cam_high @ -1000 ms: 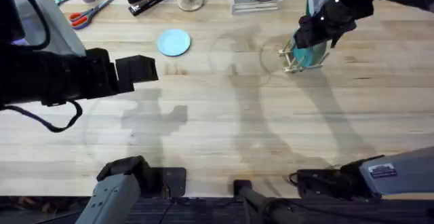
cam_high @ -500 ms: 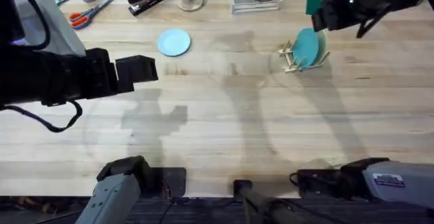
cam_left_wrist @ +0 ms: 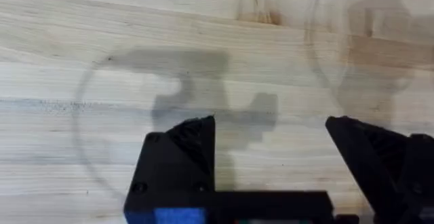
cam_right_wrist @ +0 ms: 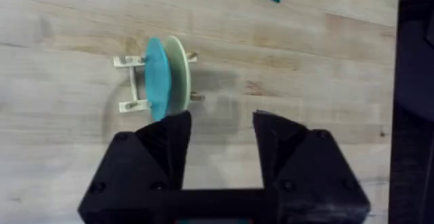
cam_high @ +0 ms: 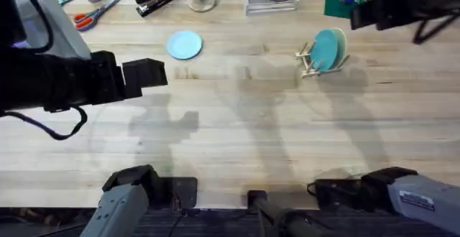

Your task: Pick up the plates from the table one by one and place each into a slot on the dish rack.

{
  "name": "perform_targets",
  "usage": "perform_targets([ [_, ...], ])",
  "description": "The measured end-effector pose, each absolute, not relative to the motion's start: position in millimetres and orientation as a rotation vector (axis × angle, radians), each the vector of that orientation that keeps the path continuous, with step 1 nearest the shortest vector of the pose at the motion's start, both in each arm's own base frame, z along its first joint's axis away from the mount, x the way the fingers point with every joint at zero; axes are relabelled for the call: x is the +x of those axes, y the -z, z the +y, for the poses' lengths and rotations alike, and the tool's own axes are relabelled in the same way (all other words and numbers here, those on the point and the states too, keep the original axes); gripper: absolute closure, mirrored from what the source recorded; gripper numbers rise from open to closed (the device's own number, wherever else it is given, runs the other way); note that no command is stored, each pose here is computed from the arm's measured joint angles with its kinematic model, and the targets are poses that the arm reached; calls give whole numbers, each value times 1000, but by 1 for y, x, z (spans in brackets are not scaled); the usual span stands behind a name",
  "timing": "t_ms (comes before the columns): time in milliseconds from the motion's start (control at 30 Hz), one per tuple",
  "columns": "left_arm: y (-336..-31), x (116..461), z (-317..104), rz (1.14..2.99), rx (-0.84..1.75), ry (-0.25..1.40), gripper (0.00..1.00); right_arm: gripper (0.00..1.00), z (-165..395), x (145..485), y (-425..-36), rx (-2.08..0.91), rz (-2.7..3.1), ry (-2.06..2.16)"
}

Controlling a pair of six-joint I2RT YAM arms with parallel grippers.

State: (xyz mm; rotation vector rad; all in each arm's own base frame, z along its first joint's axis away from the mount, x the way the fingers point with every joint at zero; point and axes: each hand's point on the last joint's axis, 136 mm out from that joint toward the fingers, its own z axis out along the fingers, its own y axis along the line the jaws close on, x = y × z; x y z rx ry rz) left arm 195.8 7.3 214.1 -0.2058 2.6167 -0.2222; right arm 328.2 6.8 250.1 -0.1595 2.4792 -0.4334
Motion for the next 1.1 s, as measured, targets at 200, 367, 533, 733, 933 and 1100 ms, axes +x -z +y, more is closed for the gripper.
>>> perform_targets([
  [200, -214, 196, 7, 2617, -206, 222, 7, 193, 2, 296, -273, -150, 2444, 402],
  [367, -214, 196, 7, 2617, -206, 222, 7, 16, 4, 277, -284, -158, 2423, 345],
  [533, -214, 196, 7, 2617, -206, 222, 7, 7, 5, 271, -289, -159, 2409, 321],
  [733, -214, 196, 7, 2617, -206, 222, 7, 8, 5, 271, -288, -161, 2411, 317],
  [933, -214, 196, 7, 2617, -206, 222, 7, 7, 6, 271, -288, -162, 2410, 313],
  [1100, -214, 196, 7, 2617, -206, 222, 7, 7, 7, 274, -290, -159, 2398, 310],
])
